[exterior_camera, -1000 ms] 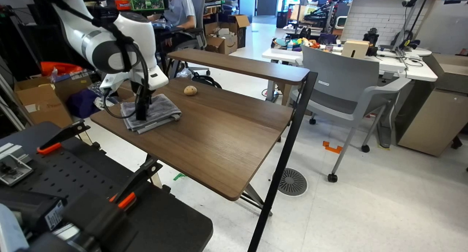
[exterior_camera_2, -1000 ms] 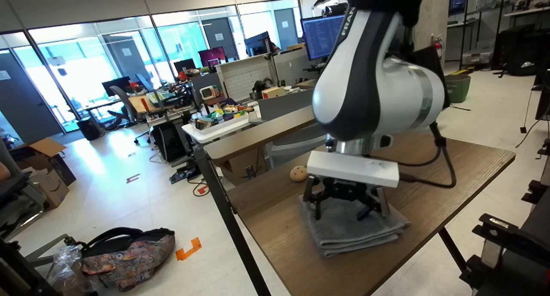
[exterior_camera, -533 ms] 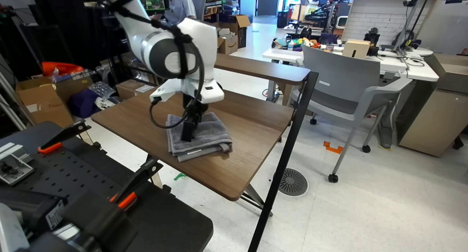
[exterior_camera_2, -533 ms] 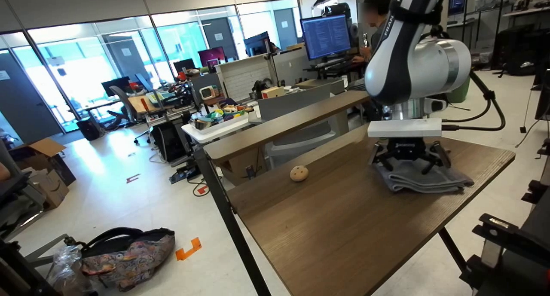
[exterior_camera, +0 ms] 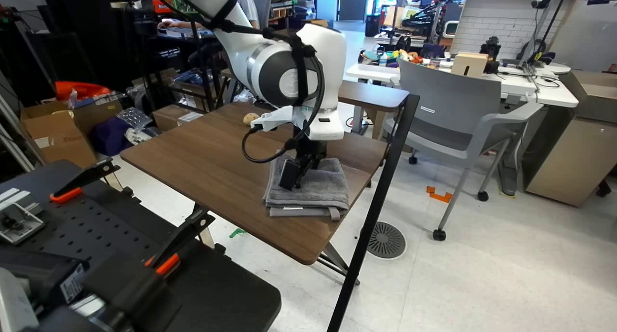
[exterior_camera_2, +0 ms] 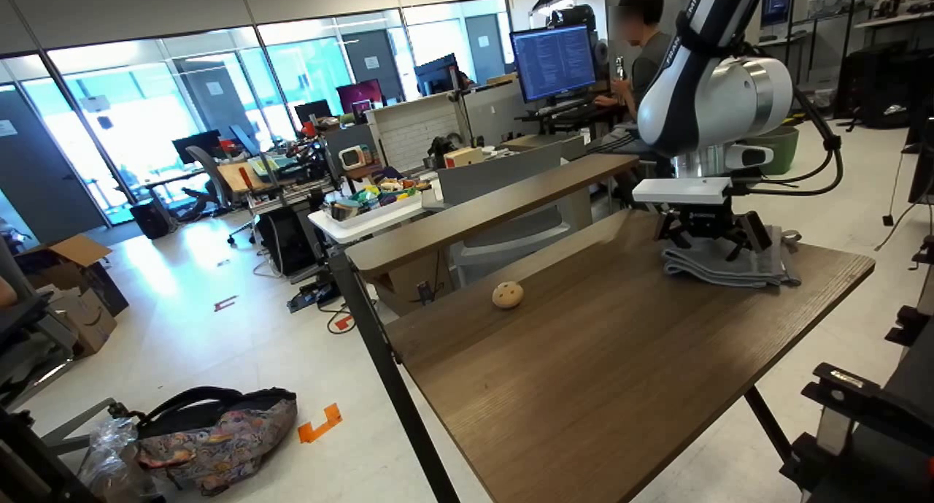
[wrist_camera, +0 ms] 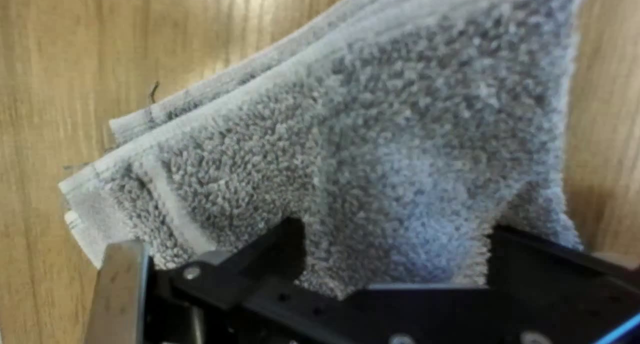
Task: Wipe the table using the grey towel
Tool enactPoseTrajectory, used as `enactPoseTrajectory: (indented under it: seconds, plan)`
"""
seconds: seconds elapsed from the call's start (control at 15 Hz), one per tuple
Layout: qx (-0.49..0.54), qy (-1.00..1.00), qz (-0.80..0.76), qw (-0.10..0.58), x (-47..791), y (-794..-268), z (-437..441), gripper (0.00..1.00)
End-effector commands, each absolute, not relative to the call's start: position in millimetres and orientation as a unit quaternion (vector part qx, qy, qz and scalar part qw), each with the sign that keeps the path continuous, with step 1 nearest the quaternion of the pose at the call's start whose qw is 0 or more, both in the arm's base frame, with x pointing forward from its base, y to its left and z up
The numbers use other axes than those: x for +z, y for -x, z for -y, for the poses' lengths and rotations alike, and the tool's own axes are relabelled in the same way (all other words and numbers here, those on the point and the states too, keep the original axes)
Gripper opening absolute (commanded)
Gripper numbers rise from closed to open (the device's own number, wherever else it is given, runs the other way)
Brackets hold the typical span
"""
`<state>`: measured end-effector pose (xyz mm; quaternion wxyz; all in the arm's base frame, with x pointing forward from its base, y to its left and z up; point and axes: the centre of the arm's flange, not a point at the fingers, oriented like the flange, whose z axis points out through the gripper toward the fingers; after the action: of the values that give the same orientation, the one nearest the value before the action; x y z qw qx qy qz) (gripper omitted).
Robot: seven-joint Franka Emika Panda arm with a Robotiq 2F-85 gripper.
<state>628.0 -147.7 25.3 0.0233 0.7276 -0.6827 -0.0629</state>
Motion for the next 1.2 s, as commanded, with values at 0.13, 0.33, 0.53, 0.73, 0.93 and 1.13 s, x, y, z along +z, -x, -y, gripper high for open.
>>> enactPoseTrajectory:
  seconds: [0.13, 0.33, 0.53, 0.73, 0.93, 1.13]
  plan:
    - [-0.009, -0.626, 0.78, 0.0, -31.0, -651.3, 157.9, 1.0]
    - [0.022, -0.57, 0.82, -0.035, -31.0, -665.1, 145.9, 1.0]
    - [0.025, -0.525, 0.847, -0.083, -24.3, -682.2, 123.0, 1.0]
    - [0.024, -0.508, 0.852, -0.128, -9.4, -704.6, 83.8, 1.0]
    - [0.028, -0.52, 0.838, -0.164, -3.7, -712.9, 35.6, 1.0]
    - [0.023, -0.535, 0.823, -0.189, -6.7, -713.0, -1.2, 1.0]
